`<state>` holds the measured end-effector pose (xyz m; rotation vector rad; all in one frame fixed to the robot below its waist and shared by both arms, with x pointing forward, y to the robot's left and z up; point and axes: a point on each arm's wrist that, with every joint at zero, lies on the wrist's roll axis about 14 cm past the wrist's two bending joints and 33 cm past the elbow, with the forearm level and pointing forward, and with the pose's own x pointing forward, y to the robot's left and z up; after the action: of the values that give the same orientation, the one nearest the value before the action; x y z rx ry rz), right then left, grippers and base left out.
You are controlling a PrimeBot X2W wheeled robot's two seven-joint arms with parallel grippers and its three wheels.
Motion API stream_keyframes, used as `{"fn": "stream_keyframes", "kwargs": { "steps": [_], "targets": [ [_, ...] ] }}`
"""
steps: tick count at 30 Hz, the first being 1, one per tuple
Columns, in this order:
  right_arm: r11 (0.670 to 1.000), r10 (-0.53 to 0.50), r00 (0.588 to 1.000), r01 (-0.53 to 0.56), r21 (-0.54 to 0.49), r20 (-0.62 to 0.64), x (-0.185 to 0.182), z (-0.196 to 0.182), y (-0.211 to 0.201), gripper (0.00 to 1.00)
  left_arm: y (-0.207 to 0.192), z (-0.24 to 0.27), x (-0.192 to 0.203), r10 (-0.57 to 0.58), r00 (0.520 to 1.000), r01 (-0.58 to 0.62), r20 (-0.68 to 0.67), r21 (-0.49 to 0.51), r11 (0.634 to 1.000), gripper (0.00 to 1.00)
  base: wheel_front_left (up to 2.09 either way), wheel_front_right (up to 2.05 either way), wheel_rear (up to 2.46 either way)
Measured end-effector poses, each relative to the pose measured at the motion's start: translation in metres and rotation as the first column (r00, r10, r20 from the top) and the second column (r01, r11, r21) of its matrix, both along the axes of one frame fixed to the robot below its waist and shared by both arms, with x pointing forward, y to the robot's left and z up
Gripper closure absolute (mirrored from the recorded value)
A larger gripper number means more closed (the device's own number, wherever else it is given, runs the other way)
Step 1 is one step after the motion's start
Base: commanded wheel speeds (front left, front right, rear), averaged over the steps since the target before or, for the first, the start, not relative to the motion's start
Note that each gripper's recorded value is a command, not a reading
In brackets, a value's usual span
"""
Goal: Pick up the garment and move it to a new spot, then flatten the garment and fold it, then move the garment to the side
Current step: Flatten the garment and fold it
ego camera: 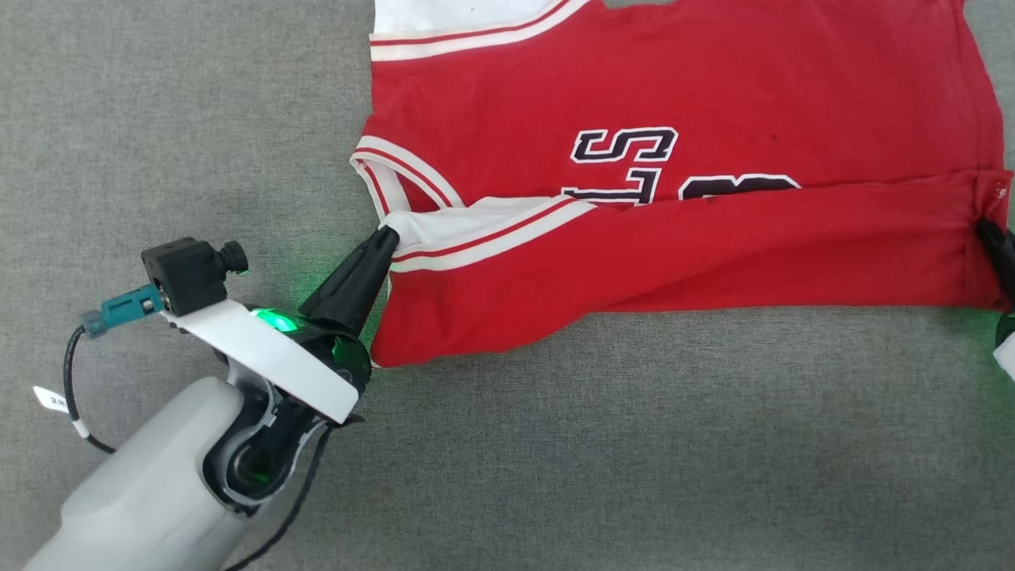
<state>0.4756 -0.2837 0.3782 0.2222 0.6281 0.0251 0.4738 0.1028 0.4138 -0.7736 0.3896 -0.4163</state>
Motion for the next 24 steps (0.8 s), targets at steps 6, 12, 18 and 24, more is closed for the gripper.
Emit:
{"fn": "stream_keyframes", "kwargs": {
  "steps": [6,12,18,24],
  "targets": [
    [1.0,0.009,0.999,-0.008,-0.014,0.048,-0.001,0.01,0.002,0.0,0.02,0.013,0.006,-0.024,0.996,0.012,0.085,0.137,0.991,0.0,0.0,0.0,0.0],
    [0.999,0.018,0.994,-0.015,-0.032,0.111,-0.004,0.033,0.001,0.0,0.05,0.048,0.011,-0.133,0.974,0.059,0.182,0.364,0.93,0.0,0.0,0.0,0.0],
    [0.999,0.027,0.985,-0.022,-0.033,0.172,-0.007,0.057,0.005,0.0,0.032,0.037,-0.028,-0.306,0.941,0.338,-0.147,0.483,0.808,0.0,0.0,0.0,0.0],
    [0.999,0.028,0.984,-0.024,-0.023,0.178,-0.011,0.06,0.008,0.0,0.015,0.009,-0.062,-0.376,0.83,0.541,-0.411,0.431,0.723,0.0,0.0,0.0,0.0]
  ]
}}
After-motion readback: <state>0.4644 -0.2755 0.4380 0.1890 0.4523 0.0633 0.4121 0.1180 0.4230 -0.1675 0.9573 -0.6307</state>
